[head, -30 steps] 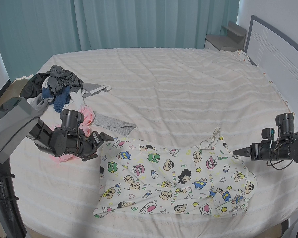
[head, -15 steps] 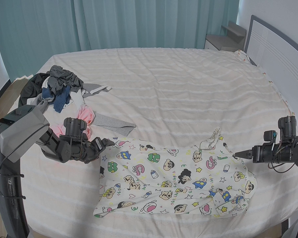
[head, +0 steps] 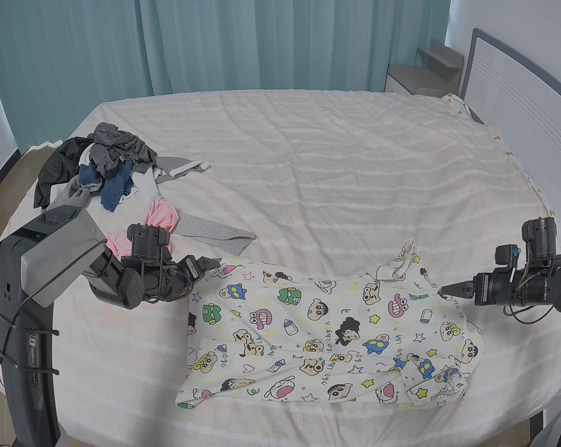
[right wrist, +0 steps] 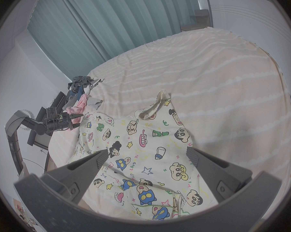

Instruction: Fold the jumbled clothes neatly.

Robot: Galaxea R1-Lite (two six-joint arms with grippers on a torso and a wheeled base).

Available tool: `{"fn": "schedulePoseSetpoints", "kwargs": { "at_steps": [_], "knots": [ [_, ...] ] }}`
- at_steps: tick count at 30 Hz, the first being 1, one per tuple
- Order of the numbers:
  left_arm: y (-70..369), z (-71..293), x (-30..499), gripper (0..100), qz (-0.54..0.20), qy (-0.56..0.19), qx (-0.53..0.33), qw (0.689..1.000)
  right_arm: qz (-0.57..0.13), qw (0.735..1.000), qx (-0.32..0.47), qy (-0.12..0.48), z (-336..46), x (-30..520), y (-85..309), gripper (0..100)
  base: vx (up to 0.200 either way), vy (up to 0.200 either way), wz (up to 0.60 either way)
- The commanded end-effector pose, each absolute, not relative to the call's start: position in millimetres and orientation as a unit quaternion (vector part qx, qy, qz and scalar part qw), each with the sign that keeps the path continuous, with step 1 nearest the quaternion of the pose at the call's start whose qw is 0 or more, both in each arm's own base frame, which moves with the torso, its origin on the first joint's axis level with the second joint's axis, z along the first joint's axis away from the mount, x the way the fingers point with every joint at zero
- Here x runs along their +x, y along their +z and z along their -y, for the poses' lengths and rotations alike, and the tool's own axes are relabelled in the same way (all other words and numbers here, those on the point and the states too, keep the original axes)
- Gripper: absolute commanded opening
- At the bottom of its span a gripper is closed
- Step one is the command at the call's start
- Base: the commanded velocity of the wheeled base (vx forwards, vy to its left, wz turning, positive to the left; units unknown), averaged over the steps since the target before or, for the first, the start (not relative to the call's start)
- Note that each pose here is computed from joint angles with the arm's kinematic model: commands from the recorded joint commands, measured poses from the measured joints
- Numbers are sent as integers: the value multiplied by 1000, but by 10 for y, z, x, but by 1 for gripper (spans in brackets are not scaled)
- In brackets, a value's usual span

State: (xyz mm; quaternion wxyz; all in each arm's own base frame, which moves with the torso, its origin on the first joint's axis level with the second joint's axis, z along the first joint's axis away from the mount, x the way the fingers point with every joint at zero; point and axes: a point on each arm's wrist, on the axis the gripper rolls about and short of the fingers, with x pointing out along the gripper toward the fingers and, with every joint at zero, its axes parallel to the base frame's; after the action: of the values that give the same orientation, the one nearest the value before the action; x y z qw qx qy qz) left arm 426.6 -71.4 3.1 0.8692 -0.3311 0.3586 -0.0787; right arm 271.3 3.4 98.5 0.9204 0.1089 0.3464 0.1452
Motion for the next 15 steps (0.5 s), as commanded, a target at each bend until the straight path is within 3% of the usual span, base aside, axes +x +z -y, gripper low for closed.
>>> {"fn": "schedulePoseSetpoints", "kwargs": {
  "at_steps": [1,2,3,9,15],
  "knots": [
    [-107,773,4307,100,-368,-82,-330,865,-349,919,108,147,-50,2724,970,100,0,0,0],
    [-112,787,4307,100,-369,-82,-331,865,-349,919,108,147,-50,2728,969,100,0,0,0],
    [-113,820,4300,0,-372,-86,-330,864,-350,919,108,147,-50,2731,961,100,0,0,0],
    [-143,971,4292,0,-373,-93,-319,866,-349,921,119,128,72,2997,892,100,0,0,0],
    [-127,930,4295,0,-319,-36,-305,897,-355,921,113,114,287,3479,673,100,0,0,0]
  ]
}}
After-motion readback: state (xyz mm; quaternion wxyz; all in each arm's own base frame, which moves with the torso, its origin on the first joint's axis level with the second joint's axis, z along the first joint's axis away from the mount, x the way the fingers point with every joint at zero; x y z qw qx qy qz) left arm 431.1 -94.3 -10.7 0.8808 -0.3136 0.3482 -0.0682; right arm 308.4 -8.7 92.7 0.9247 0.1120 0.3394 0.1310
